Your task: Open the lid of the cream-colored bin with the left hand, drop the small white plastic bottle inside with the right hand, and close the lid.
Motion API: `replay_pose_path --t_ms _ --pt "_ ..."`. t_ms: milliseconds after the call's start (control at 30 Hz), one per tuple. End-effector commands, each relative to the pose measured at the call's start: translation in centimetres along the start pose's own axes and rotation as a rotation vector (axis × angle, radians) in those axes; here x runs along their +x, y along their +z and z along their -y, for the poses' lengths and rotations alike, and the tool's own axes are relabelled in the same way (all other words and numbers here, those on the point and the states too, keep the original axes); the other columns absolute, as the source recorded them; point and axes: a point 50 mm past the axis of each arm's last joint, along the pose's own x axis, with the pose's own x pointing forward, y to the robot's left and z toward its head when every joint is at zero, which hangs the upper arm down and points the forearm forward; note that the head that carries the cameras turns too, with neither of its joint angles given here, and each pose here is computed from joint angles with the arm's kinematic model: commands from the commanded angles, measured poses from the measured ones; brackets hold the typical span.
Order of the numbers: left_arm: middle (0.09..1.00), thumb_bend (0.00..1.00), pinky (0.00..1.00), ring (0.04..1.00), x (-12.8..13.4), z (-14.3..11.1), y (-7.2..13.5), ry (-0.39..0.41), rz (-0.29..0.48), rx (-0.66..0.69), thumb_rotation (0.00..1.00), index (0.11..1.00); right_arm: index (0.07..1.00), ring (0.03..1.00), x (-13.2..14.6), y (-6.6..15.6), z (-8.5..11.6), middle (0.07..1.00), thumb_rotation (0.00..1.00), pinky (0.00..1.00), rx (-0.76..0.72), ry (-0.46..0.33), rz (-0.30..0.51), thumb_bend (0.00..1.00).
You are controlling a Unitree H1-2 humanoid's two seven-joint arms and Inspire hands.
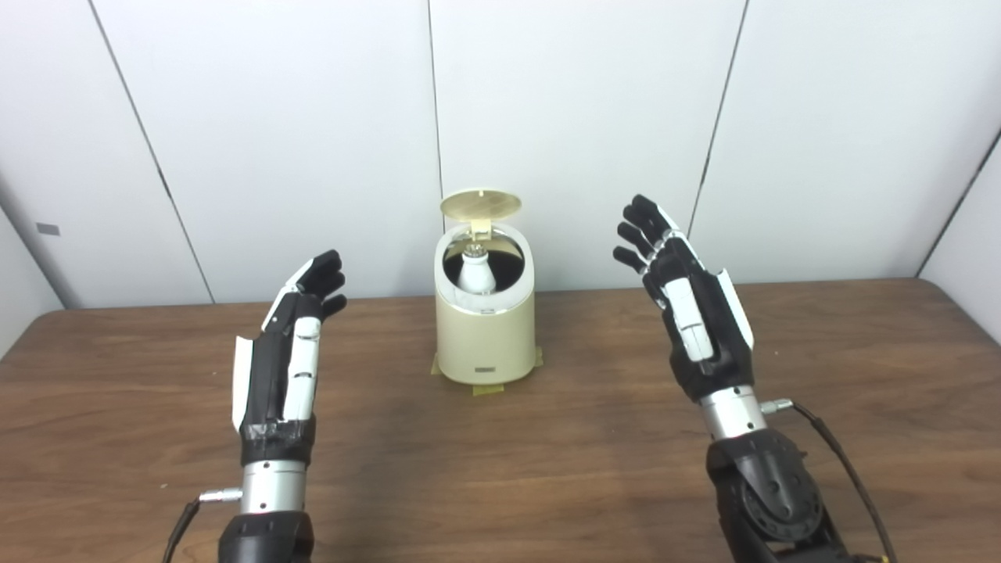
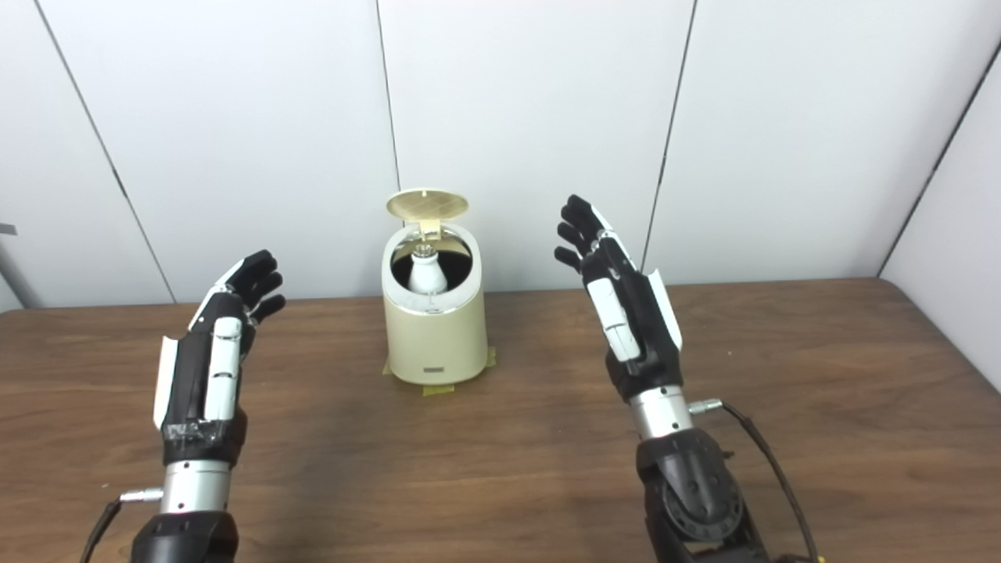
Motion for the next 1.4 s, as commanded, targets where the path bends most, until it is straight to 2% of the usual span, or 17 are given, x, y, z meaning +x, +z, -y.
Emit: replay_pose_path --t_ms 0,133,233,367,500,600,800,900,967,1133,1367 --pt "0.867 0.49 0.83 0.857 1.0 0.4 1.7 -0.019 0.077 -0.001 0.89 0.853 0.921 0.928 0.9 1.4 0.2 0.938 0.93 0.88 -0.015 0.018 0.053 0.24" --pt "0.863 0.49 0.83 0.857 1.0 0.3 2.0 -0.036 0.082 0.003 0.89 0.849 0.944 0.949 0.5 1.1 0.3 0.961 0.95 0.92 -0.014 0.028 0.042 0.24" --pt "0.877 0.46 0.88 0.889 1.4 0.2 2.6 -0.055 0.097 0.065 0.95 0.865 0.964 0.958 0.2 0.9 0.4 0.974 0.95 0.93 -0.015 0.024 0.023 0.24" --pt "0.894 0.47 0.98 0.93 3.0 -0.2 3.7 -0.085 0.119 0.168 1.0 0.885 0.975 0.956 0.1 0.7 0.3 0.977 0.96 0.94 -0.013 0.018 0.009 0.27" --pt "0.894 0.48 1.0 0.94 5.7 -0.1 5.9 -0.113 0.163 0.327 1.0 0.885 0.981 0.963 0.1 0.5 0.2 0.981 0.93 0.96 -0.009 0.025 0.0 0.29" --pt "0.887 0.49 1.0 0.963 7.1 0.6 7.6 -0.129 0.182 0.418 1.0 0.866 0.983 0.962 0.1 0.6 0.1 0.98 0.94 0.95 -0.007 0.02 -0.003 0.29" --pt "0.905 0.62 1.0 1.0 9.6 2.3 9.9 -0.169 0.18 0.579 1.0 0.866 0.975 0.959 0.2 0.6 0.1 0.975 0.95 0.94 -0.008 0.001 -0.003 0.27" --pt "0.919 0.71 1.0 1.0 11.1 3.5 10.5 -0.195 0.196 0.667 1.0 0.856 0.97 0.961 0.3 0.5 0.1 0.977 0.94 0.94 -0.008 -0.002 0.003 0.25" --pt "0.922 0.74 1.0 1.0 12.0 4.3 10.8 -0.216 0.21 0.741 1.0 0.861 0.968 0.96 0.3 0.4 0.1 0.976 0.94 0.94 -0.009 -0.002 0.001 0.25" --pt "0.901 0.77 1.0 1.0 14.0 6.3 11.2 -0.241 0.226 0.867 1.0 0.876 0.976 0.961 0.1 -0.4 0.3 0.976 0.93 0.95 -0.006 0.001 -0.036 0.28" --pt "0.9 0.76 1.0 1.0 14.7 8.2 11.3 -0.273 0.245 0.946 1.0 0.885 0.969 0.957 -0.3 -2.0 0.7 0.967 0.88 0.93 0.018 -0.013 -0.098 0.21"
